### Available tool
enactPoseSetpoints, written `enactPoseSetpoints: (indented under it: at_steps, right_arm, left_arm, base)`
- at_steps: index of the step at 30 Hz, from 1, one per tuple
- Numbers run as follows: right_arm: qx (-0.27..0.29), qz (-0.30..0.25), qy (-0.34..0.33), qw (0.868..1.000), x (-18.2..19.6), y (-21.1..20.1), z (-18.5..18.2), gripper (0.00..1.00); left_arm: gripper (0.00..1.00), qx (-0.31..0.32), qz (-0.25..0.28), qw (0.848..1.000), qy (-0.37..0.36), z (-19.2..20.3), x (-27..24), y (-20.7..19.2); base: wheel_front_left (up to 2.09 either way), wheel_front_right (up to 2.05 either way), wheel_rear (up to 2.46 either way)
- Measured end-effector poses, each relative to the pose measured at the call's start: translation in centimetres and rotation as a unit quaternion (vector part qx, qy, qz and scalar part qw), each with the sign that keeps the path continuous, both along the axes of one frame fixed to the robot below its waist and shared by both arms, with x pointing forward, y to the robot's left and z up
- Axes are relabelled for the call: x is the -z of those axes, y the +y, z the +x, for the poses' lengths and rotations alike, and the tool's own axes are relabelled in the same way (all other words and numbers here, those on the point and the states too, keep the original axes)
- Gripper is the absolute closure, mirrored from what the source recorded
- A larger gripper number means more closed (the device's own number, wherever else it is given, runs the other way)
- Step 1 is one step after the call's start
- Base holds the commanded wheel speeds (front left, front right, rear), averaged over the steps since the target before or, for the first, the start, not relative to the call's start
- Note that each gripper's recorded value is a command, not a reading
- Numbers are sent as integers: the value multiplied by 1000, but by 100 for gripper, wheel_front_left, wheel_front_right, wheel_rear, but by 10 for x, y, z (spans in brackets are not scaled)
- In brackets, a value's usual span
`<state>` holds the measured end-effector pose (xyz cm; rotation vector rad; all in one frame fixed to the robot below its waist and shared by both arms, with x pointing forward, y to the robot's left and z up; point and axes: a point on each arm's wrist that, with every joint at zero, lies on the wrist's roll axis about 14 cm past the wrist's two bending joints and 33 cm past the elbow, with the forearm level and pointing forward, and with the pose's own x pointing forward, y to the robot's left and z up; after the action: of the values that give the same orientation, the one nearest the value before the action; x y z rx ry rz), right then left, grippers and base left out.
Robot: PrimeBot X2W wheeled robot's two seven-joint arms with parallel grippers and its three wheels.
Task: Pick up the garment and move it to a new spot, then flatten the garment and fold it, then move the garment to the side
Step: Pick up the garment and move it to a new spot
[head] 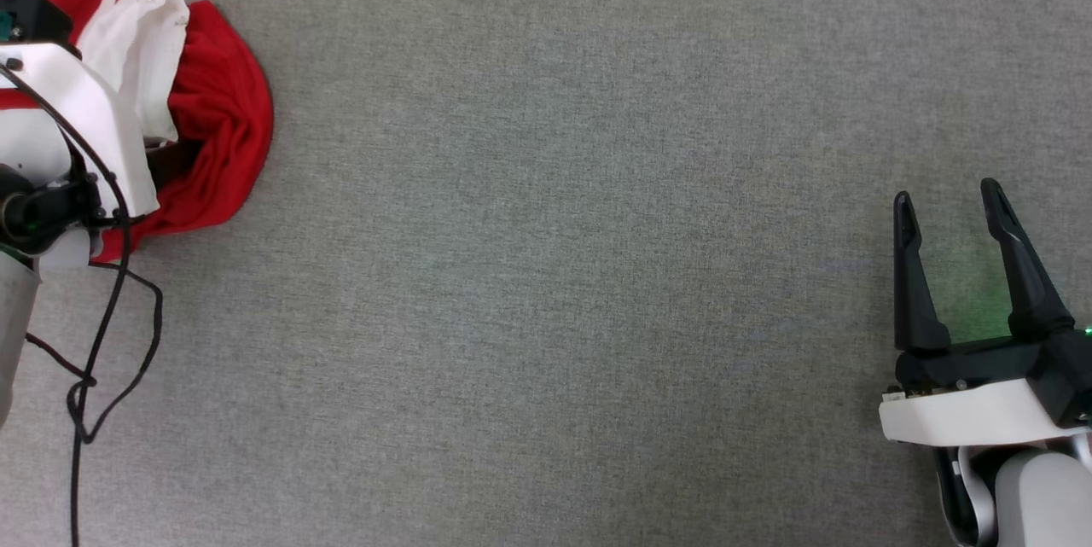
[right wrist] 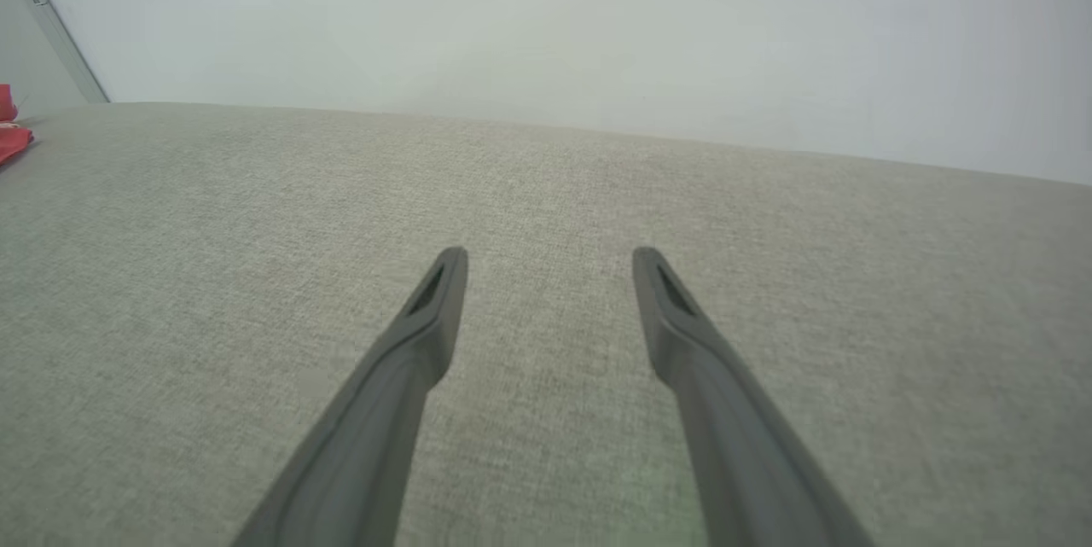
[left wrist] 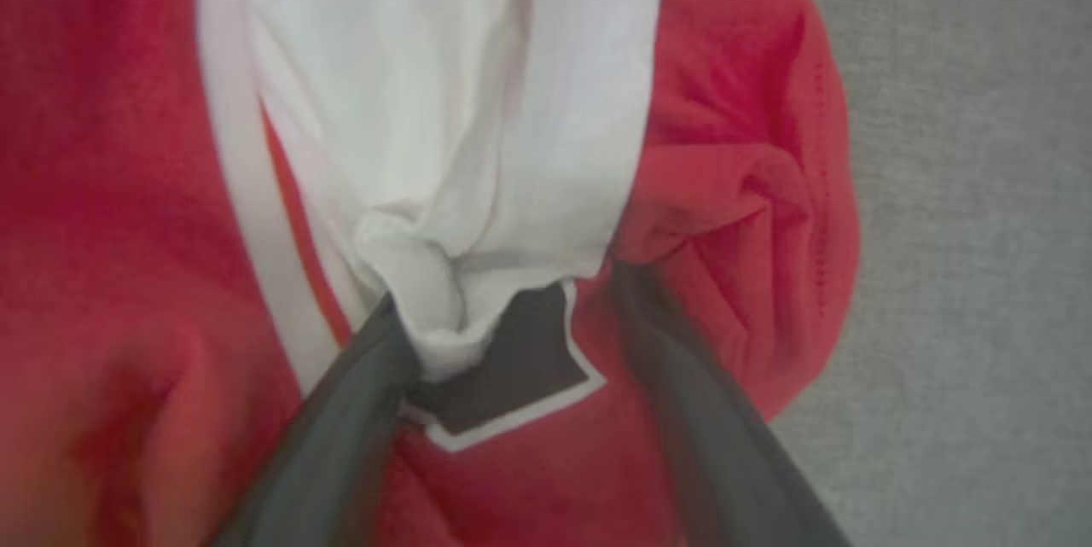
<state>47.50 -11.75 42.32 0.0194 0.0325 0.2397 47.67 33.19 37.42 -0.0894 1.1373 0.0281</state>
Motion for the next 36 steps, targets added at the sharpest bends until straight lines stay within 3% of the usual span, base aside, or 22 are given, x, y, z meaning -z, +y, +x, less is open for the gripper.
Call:
enactPoseSetpoints:
  at_steps: [4, 5, 6, 13, 20, 30, 36]
  right_arm:
    - [0, -3, 4, 1000, 5, 0, 1, 0]
    - [0, -3, 5, 1000, 5, 0, 1, 0]
    - [-1, -3, 5, 1000, 5, 0, 2, 0]
    - [-7, 0, -6, 1000, -5, 5, 1, 0]
    - [-13, 17, -25, 999, -27, 11, -5, 0]
    - [-14, 34, -53, 998, -61, 11, -22, 0]
    - [15, 38, -61, 997, -72, -10, -34, 0]
  left_arm:
    - [0, 4, 0, 1000, 11, 0, 8, -3]
    - [15, 7, 2, 1000, 12, 0, 9, -3]
    - [100, 9, 3, 1000, 12, 1, 9, -3]
    - [100, 35, 25, 999, -34, 10, -13, -3]
    - [100, 86, 55, 985, -136, 34, -81, -11]
    - [100, 220, 82, 943, -237, 40, -164, -74]
    - [100, 310, 57, 907, -279, 49, -190, -147]
  base:
    - [0, 0, 0]
    - [0, 0, 0]
    - [0, 0, 0]
    - [0, 0, 0]
    - [0, 0, 0]
    - [0, 0, 0]
    - [0, 0, 0]
